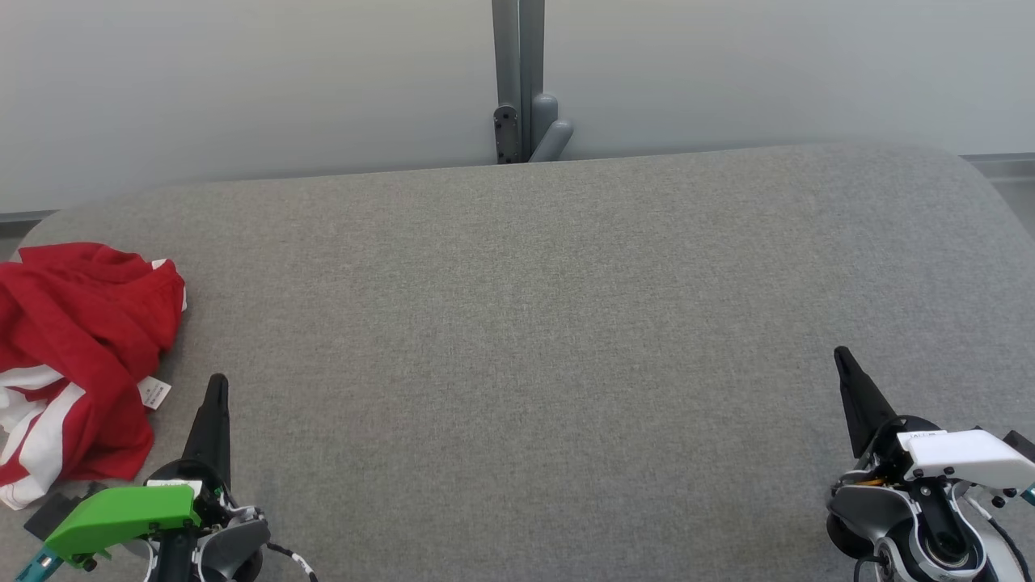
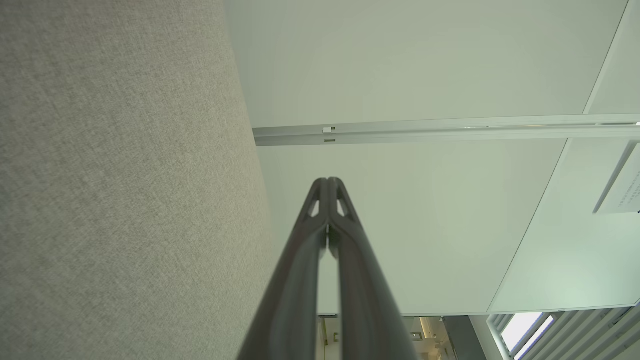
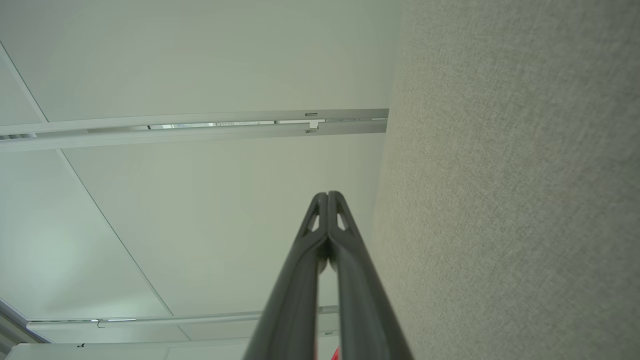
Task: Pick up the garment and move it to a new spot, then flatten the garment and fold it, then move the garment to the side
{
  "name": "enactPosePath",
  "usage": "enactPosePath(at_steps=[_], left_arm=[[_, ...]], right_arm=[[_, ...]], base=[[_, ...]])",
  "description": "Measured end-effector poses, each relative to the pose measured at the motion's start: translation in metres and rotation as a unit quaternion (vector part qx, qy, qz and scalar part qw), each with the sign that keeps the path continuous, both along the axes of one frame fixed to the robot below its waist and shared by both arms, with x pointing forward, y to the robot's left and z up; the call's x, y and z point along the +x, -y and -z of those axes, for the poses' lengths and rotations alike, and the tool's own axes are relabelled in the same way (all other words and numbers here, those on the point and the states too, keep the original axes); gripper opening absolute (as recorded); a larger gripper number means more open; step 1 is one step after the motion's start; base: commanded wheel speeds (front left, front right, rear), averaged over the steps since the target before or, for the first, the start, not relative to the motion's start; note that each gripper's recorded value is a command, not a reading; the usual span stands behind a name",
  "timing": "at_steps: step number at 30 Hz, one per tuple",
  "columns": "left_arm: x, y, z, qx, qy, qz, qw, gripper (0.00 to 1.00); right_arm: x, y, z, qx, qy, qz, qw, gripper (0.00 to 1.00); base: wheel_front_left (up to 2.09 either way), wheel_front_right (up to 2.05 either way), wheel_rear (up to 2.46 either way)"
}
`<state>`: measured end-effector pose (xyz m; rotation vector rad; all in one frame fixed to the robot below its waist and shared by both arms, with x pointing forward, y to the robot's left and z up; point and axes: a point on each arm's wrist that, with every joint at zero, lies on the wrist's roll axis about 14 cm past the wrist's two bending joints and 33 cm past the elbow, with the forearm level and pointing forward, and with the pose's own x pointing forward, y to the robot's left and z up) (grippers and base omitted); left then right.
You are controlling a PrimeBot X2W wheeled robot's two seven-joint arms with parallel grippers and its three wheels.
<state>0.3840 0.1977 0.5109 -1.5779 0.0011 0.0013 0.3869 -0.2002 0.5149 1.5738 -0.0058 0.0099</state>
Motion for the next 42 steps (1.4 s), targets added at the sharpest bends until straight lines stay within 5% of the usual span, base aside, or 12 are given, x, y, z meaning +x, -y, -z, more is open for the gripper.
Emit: enactPosePath(at_steps=[42], left_arm=[[0.0000,0.0000,0.0000,0.000,0.000,0.000,1.000,0.00]], right_arm=[[0.0000,0.0000,0.0000,0.000,0.000,0.000,1.000,0.00]], base=[[0.00,0.00,0.00]])
